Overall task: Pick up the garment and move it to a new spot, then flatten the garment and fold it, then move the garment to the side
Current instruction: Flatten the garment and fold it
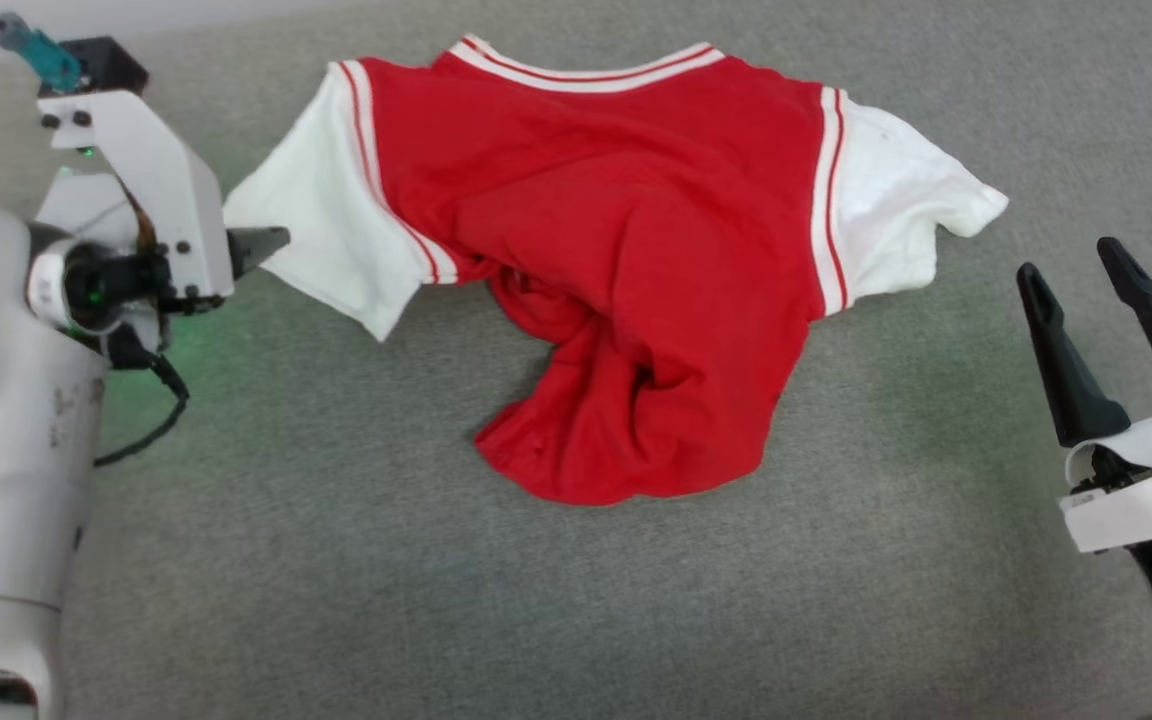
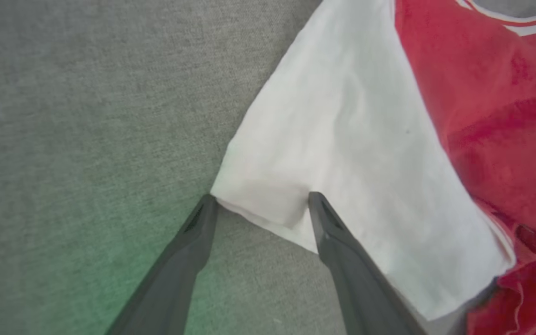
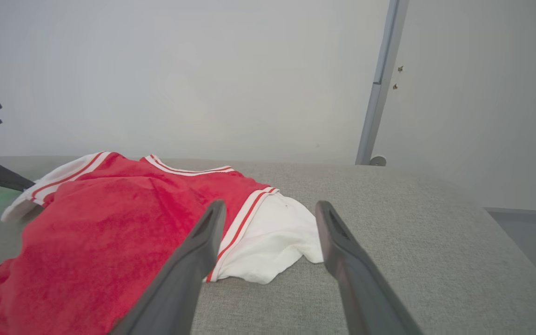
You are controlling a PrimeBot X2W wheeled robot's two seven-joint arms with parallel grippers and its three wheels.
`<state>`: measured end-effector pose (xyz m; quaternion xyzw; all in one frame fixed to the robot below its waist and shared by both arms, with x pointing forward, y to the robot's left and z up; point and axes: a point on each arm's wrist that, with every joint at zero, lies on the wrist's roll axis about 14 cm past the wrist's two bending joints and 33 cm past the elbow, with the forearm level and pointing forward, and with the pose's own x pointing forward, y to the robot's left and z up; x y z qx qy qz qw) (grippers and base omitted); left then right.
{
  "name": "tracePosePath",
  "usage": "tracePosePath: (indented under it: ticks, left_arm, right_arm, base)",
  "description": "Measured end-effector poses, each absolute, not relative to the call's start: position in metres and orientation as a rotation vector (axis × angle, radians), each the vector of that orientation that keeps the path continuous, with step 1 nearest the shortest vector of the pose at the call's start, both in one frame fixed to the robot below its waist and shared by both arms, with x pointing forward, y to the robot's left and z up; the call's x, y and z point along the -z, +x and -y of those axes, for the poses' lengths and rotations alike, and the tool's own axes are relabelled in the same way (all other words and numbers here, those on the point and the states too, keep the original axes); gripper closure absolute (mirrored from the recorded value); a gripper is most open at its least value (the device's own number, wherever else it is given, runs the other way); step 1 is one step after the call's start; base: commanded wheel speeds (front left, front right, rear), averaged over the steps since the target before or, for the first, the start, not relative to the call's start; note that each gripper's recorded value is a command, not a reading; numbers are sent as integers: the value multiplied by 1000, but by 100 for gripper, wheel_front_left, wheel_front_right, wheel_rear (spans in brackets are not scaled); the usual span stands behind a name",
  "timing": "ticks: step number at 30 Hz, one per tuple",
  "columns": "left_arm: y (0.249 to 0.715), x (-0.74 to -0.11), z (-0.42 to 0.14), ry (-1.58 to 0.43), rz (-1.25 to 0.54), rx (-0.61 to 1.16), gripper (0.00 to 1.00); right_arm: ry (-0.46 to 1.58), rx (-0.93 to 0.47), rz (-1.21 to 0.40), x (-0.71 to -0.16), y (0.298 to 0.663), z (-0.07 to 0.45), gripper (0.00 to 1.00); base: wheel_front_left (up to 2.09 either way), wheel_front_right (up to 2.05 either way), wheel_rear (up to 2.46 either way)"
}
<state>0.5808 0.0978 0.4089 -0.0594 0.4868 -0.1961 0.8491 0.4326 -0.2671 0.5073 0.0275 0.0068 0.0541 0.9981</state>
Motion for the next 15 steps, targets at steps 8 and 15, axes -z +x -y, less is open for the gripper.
tracePosePath:
  ticks: [8, 15]
  left_arm:
    - [587, -390, -82, -172, -1096, 443, 100]
    - [587, -393, -113, -62, -1057, 395, 100]
  right_arm:
    - [27, -71, -40, -502, 425, 274, 0]
    - [15, -103, -35, -505, 433, 263, 0]
  base:
    - [0, 0, 0]
    - [0, 0, 0]
